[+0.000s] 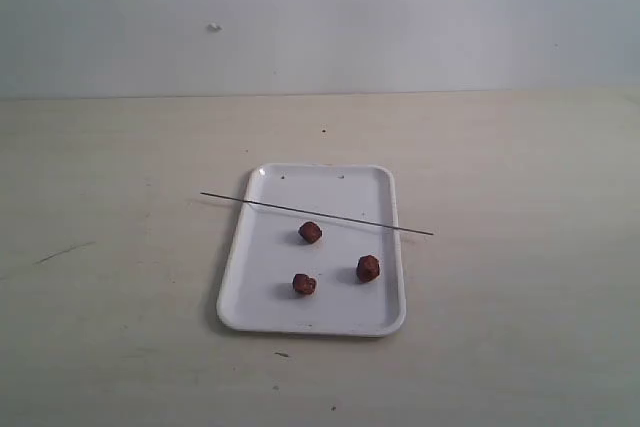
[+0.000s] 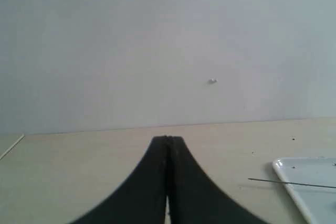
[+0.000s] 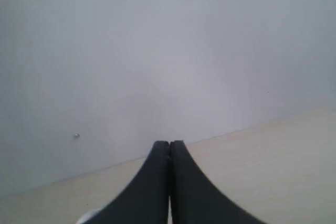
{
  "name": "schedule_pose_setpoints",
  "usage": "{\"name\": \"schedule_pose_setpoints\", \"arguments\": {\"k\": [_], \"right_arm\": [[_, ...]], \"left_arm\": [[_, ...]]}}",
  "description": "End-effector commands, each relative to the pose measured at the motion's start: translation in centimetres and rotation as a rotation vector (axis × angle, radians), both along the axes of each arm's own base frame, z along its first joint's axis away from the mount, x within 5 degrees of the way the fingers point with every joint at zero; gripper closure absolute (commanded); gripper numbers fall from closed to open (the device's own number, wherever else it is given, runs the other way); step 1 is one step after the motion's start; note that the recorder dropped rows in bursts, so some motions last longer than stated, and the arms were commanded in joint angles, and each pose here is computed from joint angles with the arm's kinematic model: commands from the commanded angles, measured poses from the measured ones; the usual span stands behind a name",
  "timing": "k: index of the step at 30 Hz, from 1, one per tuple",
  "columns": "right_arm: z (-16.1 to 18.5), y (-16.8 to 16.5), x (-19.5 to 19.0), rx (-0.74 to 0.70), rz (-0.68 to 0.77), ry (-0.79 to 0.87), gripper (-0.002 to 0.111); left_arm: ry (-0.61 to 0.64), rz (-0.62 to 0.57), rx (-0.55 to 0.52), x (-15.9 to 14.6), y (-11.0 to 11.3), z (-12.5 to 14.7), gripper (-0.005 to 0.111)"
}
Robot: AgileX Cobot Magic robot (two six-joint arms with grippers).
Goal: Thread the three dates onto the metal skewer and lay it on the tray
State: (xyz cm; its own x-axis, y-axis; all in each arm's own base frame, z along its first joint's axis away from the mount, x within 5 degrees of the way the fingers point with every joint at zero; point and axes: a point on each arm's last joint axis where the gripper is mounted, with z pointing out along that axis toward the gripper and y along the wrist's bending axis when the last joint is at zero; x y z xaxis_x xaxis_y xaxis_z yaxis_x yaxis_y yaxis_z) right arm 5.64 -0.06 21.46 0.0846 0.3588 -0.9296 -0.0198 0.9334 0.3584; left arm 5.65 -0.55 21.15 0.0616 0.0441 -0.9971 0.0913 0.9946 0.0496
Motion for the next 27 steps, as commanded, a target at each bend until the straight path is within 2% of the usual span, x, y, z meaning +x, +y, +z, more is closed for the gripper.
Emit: {"name": "schedule_pose_setpoints", "arguments": {"k": [1, 4, 10, 14, 16, 18, 21, 23, 25, 27], "right_arm": [[0.5, -0.2, -0.1, 0.281, 0.009, -0.074, 0.108], [0.5, -0.3, -0.1, 0.607, 0.040, -0.084, 0.108], [0.5, -0.4, -0.1, 0.682, 0.047, -0.092, 0.108], [0.9, -0.7, -0.2, 0.876, 0.056, -0.148, 0.108], [0.8, -0.7, -0.2, 0.977, 0.066, -0.150, 0.108], [0.7, -0.6, -0.2, 0.957, 0.066, -0.134, 0.108], [0.8, -0.6, -0.2, 0.805, 0.044, -0.133, 0.108], [1.1, -0.9, -0.3, 0.701, 0.014, -0.182, 0.108], [1.2, -0.9, -0.3, 0.697, 0.011, -0.187, 0.108], [2.0, -0.6, -0.4, 0.673, 0.037, -0.166, 0.108]], "left_arm": [[-0.022, 0.006, 0.018, -0.1, 0.0, 0.1, 0.106], [-0.040, 0.009, 0.017, -0.1, 0.1, 0.2, 0.106], [-0.083, 0.013, -0.002, -0.1, 0.1, 0.7, 0.106], [-0.154, -0.004, -0.279, -0.2, 0.3, 1.5, 0.106], [-0.180, -0.013, -0.370, -0.3, 0.4, 1.8, 0.106], [-0.181, -0.024, -0.436, -0.3, 0.4, 1.8, 0.106], [-0.180, -0.033, -0.492, -0.3, 0.5, 1.9, 0.106], [-0.178, -0.052, -0.609, -0.4, 0.5, 1.9, 0.106], [-0.168, -0.072, -0.745, -0.4, 0.5, 1.9, 0.106], [-0.171, -0.087, -0.820, -0.4, 0.6, 2.0, 0.106]]}}
